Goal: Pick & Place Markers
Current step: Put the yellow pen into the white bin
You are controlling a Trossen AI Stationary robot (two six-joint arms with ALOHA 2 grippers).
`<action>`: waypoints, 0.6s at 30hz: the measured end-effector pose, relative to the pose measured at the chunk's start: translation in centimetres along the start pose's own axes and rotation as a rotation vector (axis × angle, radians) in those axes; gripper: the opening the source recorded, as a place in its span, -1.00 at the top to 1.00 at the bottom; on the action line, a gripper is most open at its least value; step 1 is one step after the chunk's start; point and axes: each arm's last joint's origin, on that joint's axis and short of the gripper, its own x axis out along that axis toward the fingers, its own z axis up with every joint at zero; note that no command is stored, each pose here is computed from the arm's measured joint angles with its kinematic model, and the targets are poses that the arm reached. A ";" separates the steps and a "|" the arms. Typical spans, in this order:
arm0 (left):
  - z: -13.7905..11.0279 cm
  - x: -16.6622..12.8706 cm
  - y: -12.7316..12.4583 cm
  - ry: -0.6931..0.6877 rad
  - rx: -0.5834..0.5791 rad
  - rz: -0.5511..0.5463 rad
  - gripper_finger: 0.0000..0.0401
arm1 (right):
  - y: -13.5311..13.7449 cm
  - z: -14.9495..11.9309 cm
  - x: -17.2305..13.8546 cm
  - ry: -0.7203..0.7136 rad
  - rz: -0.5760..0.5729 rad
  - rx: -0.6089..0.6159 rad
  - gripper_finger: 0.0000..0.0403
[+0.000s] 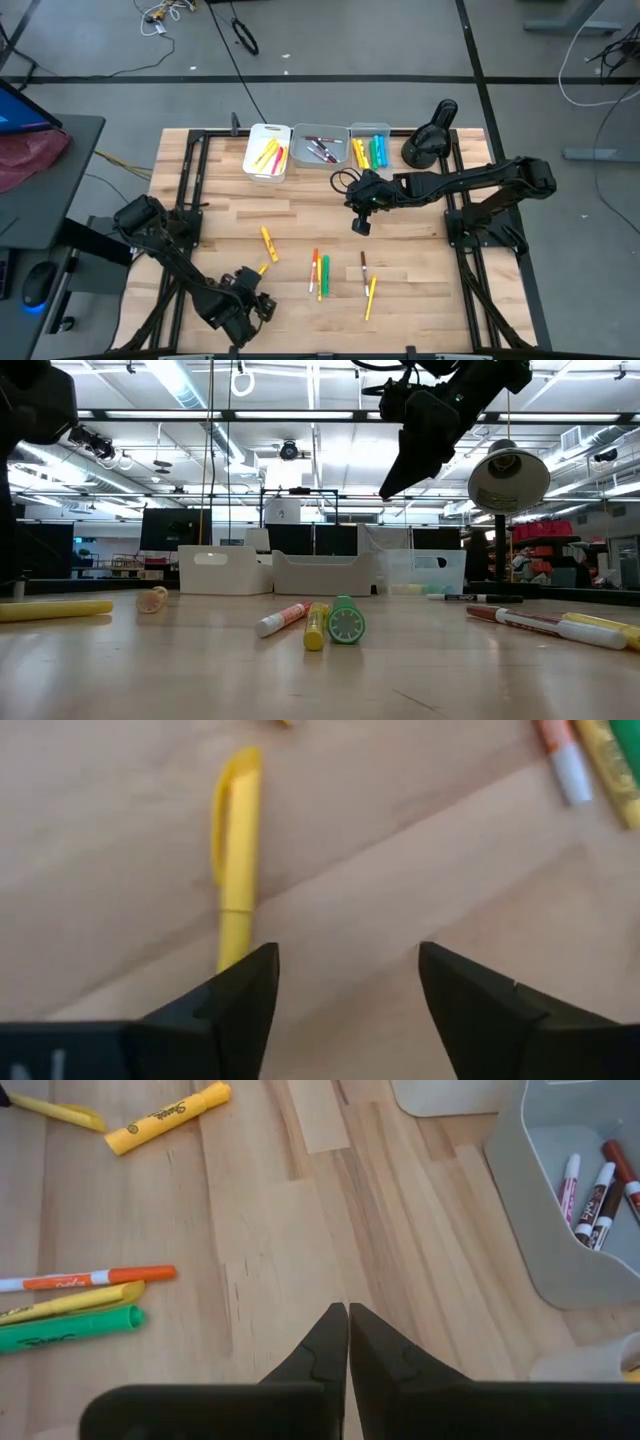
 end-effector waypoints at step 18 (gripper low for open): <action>-1.6 1.8 4.1 -0.070 0.115 0.002 -0.18 | 0.0 -0.2 0.0 0.023 -0.004 0.040 0.91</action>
